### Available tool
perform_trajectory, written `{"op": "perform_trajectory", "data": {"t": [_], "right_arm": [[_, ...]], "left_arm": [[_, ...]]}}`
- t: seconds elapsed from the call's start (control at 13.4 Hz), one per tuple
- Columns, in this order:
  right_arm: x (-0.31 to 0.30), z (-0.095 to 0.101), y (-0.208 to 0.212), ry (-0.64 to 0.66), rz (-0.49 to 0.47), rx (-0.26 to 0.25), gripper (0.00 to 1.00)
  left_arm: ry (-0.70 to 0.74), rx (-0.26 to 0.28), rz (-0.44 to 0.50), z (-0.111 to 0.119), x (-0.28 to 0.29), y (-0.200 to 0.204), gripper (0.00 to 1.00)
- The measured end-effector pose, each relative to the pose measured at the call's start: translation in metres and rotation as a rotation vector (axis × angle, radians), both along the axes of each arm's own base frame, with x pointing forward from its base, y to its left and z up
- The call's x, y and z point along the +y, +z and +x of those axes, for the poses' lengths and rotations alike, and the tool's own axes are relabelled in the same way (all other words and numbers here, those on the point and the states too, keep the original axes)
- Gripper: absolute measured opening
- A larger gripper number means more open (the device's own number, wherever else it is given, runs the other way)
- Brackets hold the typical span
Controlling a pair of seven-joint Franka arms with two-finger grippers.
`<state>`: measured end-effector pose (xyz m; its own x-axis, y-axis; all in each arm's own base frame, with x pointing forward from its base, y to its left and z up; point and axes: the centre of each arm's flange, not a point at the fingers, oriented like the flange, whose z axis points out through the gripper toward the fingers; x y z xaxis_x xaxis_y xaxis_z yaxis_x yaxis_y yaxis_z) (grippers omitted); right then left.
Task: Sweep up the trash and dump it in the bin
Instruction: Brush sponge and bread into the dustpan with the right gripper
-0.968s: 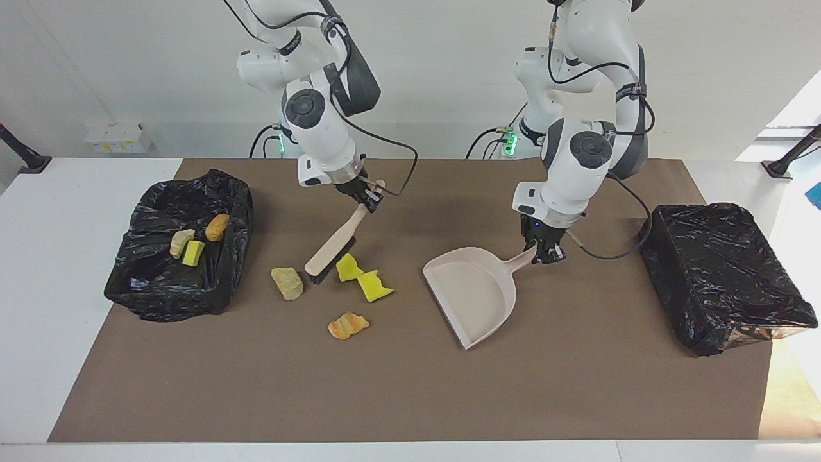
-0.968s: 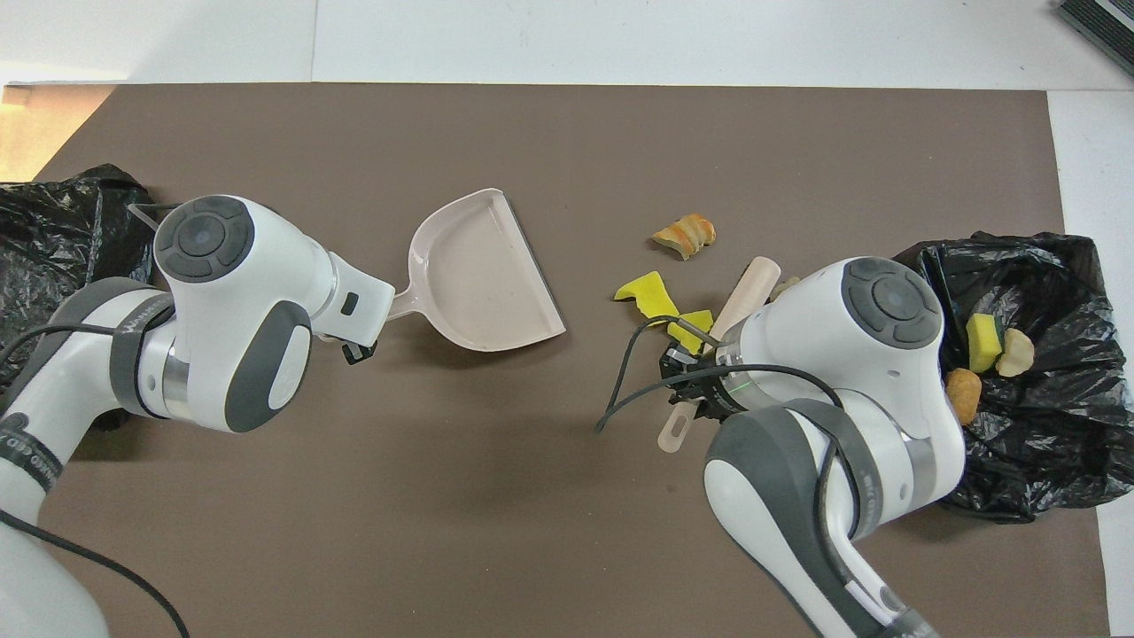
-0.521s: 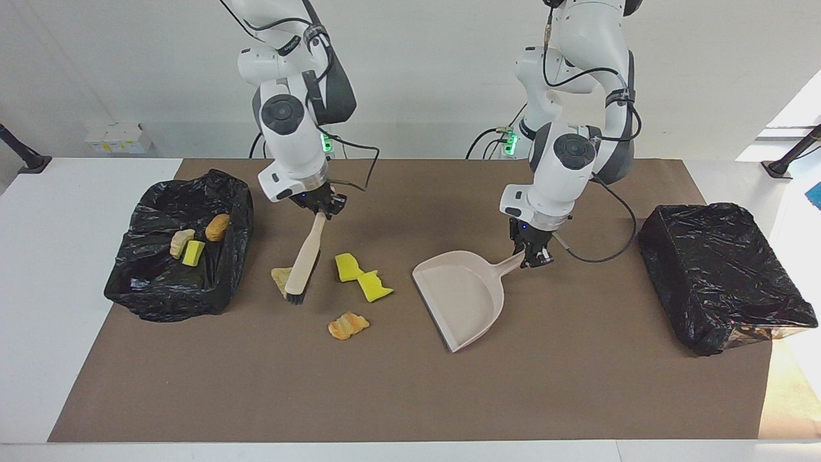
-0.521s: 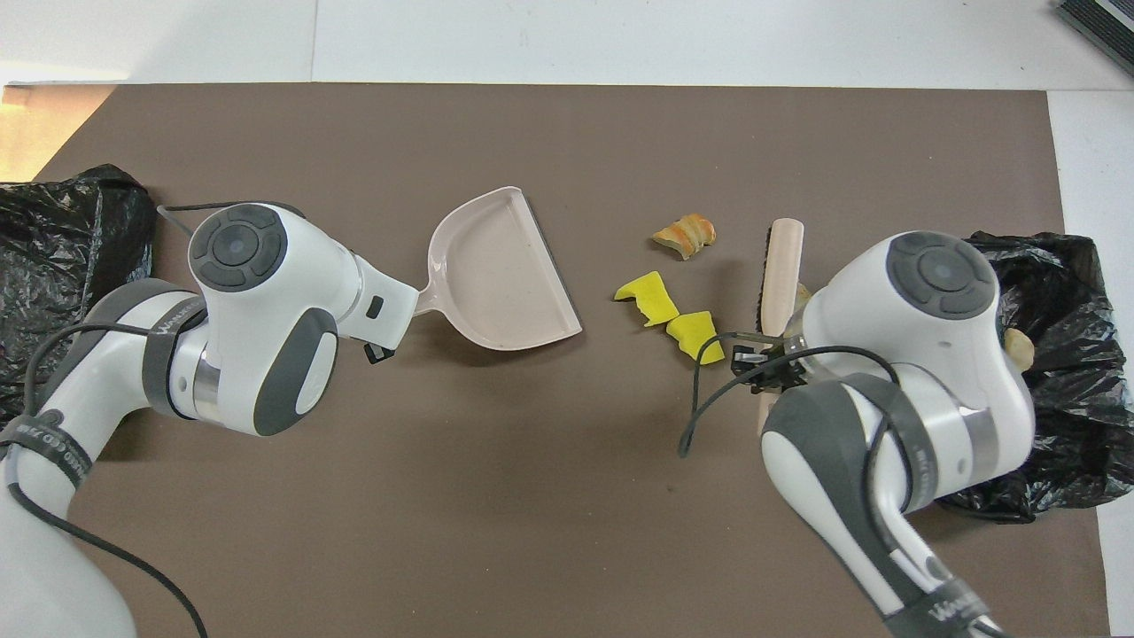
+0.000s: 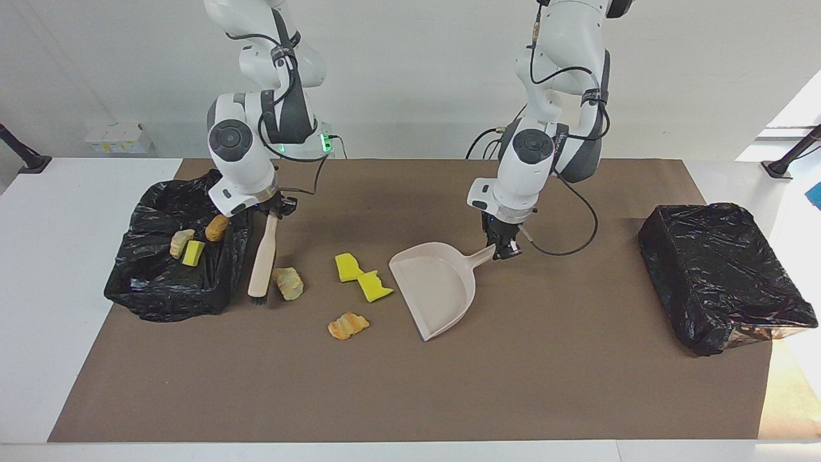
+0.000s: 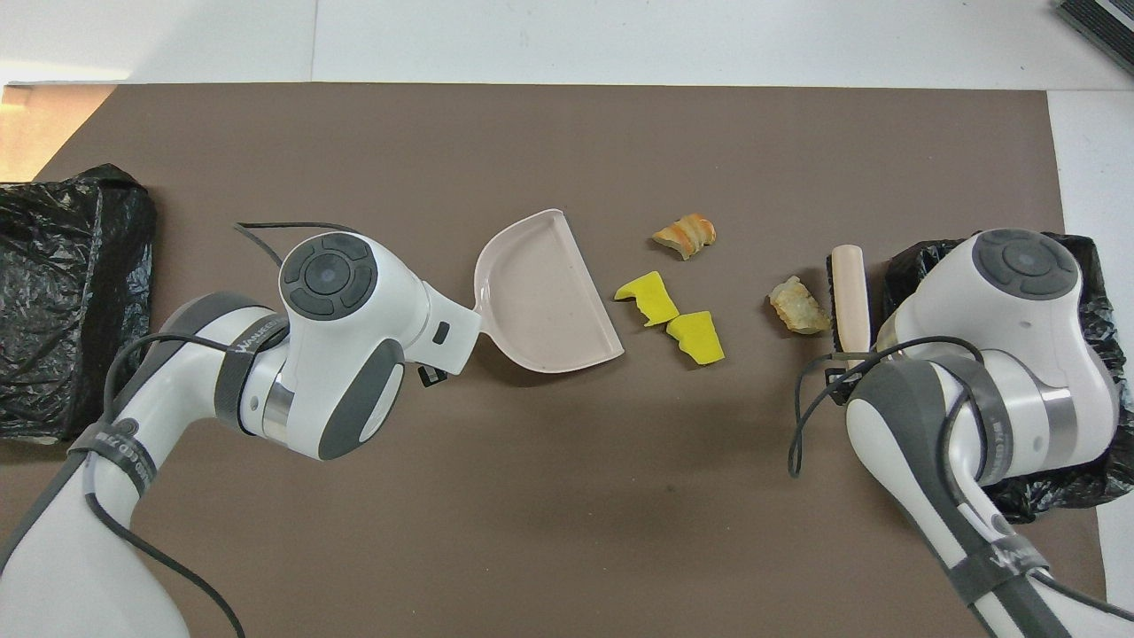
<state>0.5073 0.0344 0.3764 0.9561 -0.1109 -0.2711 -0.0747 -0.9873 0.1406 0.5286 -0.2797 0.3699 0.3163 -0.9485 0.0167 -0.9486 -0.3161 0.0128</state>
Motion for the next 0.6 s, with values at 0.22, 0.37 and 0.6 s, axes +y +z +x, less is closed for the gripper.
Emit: {"op": "perform_trajectory", "data": {"t": [0.22, 0.37, 0.6], "right_arm": [[-0.017, -0.005, -0.011, 0.024, 0.012, 0.024, 0.26], [-0.006, -0.007, -0.015, 0.061, 0.018, 0.037, 0.26], [0.048, -0.008, -0.024, 0.167, 0.025, 0.052, 0.26]], "left_arm": [[-0.013, 0.008, 0.004, -0.004, -0.006, -0.001, 0.31], [-0.021, 0.009, 0.005, -0.007, -0.011, -0.001, 0.31], [-0.027, 0.011, 0.005, -0.009, -0.014, -0.001, 0.31]]}}
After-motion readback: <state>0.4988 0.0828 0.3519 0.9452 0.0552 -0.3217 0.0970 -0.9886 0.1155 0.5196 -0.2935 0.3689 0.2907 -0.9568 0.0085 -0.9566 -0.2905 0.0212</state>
